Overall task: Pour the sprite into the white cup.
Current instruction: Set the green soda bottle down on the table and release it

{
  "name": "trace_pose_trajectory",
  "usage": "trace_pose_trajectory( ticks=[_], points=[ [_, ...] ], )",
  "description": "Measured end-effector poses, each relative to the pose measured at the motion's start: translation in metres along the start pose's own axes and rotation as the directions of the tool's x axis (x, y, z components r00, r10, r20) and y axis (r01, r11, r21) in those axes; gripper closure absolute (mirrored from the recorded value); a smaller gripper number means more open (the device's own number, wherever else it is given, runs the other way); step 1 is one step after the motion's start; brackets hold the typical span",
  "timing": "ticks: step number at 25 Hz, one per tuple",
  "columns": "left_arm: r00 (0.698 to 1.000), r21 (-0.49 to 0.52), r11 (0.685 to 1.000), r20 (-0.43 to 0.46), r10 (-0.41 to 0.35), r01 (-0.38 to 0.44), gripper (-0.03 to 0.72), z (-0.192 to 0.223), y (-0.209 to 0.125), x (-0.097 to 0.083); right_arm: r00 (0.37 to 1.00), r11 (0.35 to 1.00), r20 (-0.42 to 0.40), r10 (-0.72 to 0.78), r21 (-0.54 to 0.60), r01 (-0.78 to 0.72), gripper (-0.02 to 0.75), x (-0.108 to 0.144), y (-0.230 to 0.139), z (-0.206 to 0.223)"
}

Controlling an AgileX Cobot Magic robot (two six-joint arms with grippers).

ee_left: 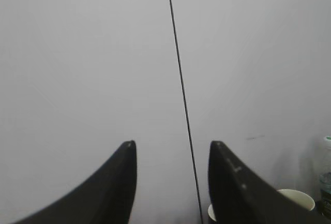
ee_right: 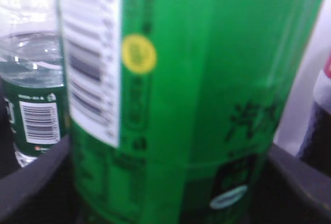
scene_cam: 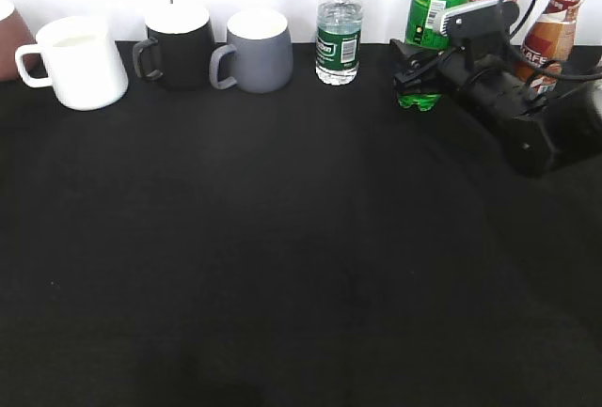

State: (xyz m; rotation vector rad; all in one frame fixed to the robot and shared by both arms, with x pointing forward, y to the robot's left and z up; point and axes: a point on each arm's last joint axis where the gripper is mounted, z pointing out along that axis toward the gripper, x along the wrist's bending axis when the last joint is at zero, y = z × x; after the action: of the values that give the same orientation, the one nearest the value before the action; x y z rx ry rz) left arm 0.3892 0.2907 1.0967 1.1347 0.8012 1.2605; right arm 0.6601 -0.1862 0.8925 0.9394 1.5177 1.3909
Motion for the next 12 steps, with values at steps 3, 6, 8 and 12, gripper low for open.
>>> trace_pose_trajectory(
  ticks=[3, 6, 8, 12],
  points=[
    [1.000, 0.025, 1.000, 0.000, -0.007, 0.007, 0.337, 0.003, -0.005, 0.001, 1.000, 1.000, -0.002, 0.000, 0.003, 0.000, 0.125, 0.001, 0.009, -0.010],
    [1.000, 0.025, 1.000, 0.001, -0.006, 0.006, 0.337, 0.003, -0.005, 0.001, 1.000, 1.000, -0.003, 0.002, 0.015, -0.002, 0.125, 0.002, 0.012, -0.020],
    [1.000, 0.025, 1.000, 0.001, -0.006, 0.006, 0.337, 0.003, -0.005, 0.001, 1.000, 1.000, -0.003, 0.001, 0.008, -0.001, 0.127, 0.001, 0.017, -0.023],
    [1.000, 0.025, 1.000, 0.001, -0.006, 0.006, 0.337, 0.003, -0.005, 0.001, 1.000, 1.000, -0.001, 0.006, 0.022, -0.006, 0.127, 0.002, 0.024, -0.033]
  ],
)
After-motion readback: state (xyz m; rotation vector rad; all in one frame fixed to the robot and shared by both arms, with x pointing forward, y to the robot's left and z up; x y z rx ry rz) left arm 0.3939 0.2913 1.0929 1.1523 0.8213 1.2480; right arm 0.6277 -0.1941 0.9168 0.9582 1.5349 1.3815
